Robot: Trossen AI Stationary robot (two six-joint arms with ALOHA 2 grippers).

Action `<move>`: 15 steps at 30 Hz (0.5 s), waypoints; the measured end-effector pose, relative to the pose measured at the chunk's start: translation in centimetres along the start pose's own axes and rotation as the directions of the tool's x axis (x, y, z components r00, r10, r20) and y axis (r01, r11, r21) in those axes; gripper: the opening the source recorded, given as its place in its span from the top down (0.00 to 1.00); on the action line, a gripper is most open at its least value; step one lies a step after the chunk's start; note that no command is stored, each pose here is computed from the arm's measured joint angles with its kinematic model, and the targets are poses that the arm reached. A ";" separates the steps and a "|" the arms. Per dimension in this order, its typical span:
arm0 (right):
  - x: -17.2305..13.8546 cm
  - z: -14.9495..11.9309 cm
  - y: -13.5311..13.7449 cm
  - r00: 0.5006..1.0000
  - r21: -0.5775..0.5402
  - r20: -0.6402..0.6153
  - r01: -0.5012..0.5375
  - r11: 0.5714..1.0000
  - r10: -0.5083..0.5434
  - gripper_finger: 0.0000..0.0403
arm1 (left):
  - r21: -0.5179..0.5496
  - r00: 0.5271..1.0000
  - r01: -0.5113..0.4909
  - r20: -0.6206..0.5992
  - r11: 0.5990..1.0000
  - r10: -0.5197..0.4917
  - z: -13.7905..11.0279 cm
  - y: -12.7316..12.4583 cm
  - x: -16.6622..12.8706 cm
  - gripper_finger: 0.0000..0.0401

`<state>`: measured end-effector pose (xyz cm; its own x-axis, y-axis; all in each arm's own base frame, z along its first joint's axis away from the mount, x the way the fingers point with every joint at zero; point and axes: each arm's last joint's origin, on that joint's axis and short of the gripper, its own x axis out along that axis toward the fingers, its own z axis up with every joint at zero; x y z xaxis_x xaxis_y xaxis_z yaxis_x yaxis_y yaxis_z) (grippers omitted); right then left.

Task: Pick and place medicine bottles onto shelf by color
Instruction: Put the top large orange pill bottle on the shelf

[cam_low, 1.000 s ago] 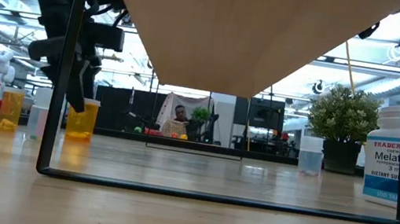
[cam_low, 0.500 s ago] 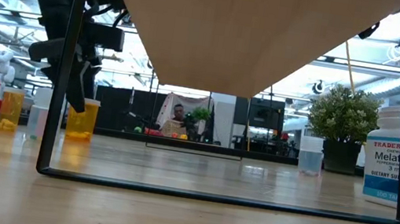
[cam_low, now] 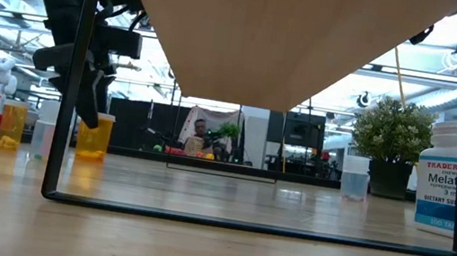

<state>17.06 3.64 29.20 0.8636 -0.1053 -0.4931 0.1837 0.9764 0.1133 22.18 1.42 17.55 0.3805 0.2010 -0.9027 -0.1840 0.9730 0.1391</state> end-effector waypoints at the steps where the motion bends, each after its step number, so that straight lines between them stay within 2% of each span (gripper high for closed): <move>1: 0.0 0.0 0.0 1.000 0.000 0.000 0.000 1.000 0.000 1.00 | 0.000 1.000 0.000 0.000 1.000 0.000 0.0 0.0 0.0 0.44; 5: 0.0 0.0 0.0 1.000 0.000 0.000 0.000 1.000 0.000 1.00 | 0.001 1.000 0.000 0.001 1.000 0.000 0.0 0.0 0.0 0.46; 15: 0.0 0.0 0.0 1.000 -0.005 0.000 0.000 1.000 0.000 1.00 | 0.015 1.000 0.002 0.030 1.000 -0.003 0.9 0.1 -0.7 0.44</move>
<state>17.05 3.64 29.21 0.8636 -0.1057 -0.4930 0.1818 0.9773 0.1089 22.72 1.44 18.60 0.4082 0.2017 -0.8903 -0.1694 0.9751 0.1432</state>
